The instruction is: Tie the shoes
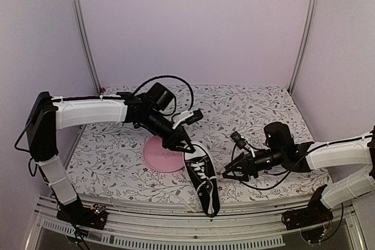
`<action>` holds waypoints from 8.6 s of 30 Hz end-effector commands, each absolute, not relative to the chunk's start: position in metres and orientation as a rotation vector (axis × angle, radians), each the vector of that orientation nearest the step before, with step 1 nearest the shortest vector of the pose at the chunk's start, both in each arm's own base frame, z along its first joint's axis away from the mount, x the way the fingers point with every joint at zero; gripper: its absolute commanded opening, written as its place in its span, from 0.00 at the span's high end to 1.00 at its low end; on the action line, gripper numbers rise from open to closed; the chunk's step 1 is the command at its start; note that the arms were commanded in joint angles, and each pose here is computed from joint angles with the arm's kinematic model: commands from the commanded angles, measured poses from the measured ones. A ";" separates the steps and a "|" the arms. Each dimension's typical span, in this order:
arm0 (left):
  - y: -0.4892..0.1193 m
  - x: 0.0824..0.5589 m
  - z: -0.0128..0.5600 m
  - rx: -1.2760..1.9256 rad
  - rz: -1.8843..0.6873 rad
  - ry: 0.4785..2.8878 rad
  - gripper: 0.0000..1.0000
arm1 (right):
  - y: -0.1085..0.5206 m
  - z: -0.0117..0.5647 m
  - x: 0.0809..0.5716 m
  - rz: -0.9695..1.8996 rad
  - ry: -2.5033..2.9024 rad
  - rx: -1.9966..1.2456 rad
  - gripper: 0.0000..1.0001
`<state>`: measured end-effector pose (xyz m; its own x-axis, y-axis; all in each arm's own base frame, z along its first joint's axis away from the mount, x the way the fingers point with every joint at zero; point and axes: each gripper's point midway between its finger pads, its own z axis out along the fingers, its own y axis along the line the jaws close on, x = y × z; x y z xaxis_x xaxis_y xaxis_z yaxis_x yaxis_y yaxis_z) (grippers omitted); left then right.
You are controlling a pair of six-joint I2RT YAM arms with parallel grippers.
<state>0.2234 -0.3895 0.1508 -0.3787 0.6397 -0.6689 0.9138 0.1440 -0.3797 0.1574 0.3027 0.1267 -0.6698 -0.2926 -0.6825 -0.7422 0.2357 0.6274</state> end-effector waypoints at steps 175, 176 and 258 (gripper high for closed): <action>-0.425 0.100 0.016 0.967 -0.996 2.479 0.81 | 0.261 0.107 0.240 0.623 2.417 -0.231 0.97; -0.424 0.103 0.013 0.953 -0.968 2.492 0.86 | 0.262 0.107 0.239 0.631 2.414 -0.233 0.97; -0.408 0.213 0.109 0.645 -1.011 2.270 1.00 | 0.401 0.116 0.205 1.419 1.995 -1.091 0.97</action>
<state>0.2054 -0.3991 0.0931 -0.7492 0.2189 -0.6251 0.5989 0.6270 -0.4982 0.2033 0.3923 0.1007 -0.6201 -0.3702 -0.6917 -0.7798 0.1944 0.5951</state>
